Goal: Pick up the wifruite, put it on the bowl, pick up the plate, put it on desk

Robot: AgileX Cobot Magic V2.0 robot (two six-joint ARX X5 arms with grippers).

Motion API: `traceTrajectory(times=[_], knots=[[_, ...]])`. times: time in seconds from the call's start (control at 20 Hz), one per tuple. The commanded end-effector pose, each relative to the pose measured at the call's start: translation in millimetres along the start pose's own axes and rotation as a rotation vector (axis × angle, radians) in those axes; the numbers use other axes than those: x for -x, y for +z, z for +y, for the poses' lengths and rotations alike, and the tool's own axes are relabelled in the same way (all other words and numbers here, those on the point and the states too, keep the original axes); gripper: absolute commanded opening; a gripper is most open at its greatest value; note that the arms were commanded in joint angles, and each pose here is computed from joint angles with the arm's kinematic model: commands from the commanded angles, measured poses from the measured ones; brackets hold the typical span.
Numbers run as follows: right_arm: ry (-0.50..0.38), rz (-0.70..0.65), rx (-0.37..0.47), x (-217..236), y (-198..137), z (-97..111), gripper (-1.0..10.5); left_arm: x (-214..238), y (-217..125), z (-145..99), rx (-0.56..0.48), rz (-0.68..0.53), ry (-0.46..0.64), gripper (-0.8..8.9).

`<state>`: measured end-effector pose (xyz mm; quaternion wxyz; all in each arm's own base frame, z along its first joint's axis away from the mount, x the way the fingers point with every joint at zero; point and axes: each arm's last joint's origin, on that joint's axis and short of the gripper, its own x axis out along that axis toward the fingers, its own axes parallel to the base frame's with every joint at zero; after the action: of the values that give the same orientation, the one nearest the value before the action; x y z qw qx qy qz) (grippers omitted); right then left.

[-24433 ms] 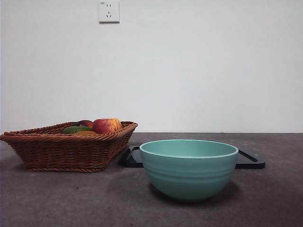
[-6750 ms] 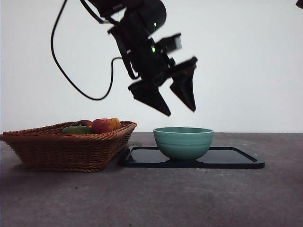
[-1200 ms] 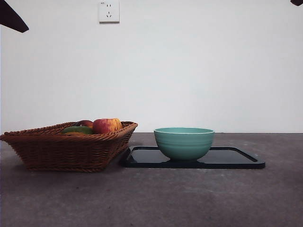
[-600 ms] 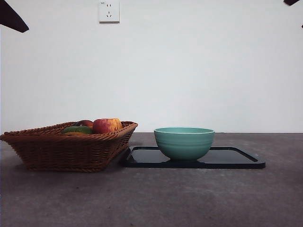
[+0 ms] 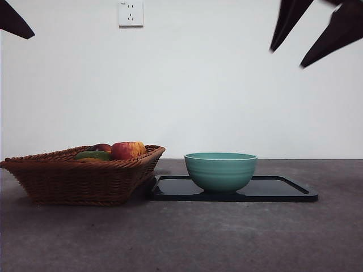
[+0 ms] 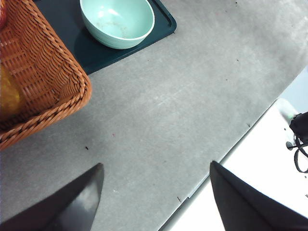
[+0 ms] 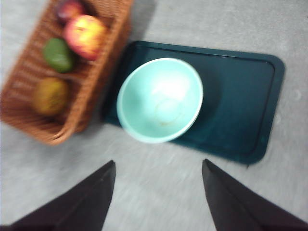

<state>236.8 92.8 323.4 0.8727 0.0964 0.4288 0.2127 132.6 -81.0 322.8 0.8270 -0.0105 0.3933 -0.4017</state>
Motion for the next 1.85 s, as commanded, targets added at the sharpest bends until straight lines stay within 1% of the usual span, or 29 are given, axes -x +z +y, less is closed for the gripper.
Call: traceTrajectory(times=[0.05, 0.2, 0.4, 0.8, 0.95, 1.15, 1.3, 1.45, 1.7, 1.85], knots=[[-0.021, 0.015, 0.034, -27, 18, -2, 2.9, 2, 4, -2, -0.029, -0.012, -0.011, 3.40], [-0.032, 0.059, 0.024, -63, 26, -9, 2.9, 2, 4, -2, -0.029, -0.012, -0.011, 3.40], [-0.042, 0.097, 0.015, -105, 26, -20, 2.9, 2, 4, -2, -0.028, -0.009, -0.011, 3.40], [-0.056, 0.144, 0.004, -160, 18, -36, 2.8, 2, 3, -2, -0.023, 0.001, -0.011, 3.40], [-0.099, 0.146, 0.010, -167, 16, -39, 2.4, 2, 3, -2, -0.024, 0.001, -0.011, 3.40], [-0.097, 0.140, 0.027, -170, 16, -40, 1.2, 2, 3, -2, -0.023, 0.001, -0.011, 3.40], [-0.096, 0.139, 0.032, -171, 16, -40, 0.8, 2, 3, -2, -0.023, 0.001, -0.011, 3.40], [-0.096, 0.140, 0.037, -171, 16, -40, 0.1, 2, 3, -2, -0.023, 0.001, -0.011, 3.40], [-0.091, 0.120, 0.043, -171, 18, -39, 0.1, 2, 3, -2, -0.023, 0.001, -0.011, 3.40], [-0.084, 0.092, 0.049, -161, 23, -35, 0.1, 2, 3, -2, -0.023, 0.002, -0.011, 3.40]])
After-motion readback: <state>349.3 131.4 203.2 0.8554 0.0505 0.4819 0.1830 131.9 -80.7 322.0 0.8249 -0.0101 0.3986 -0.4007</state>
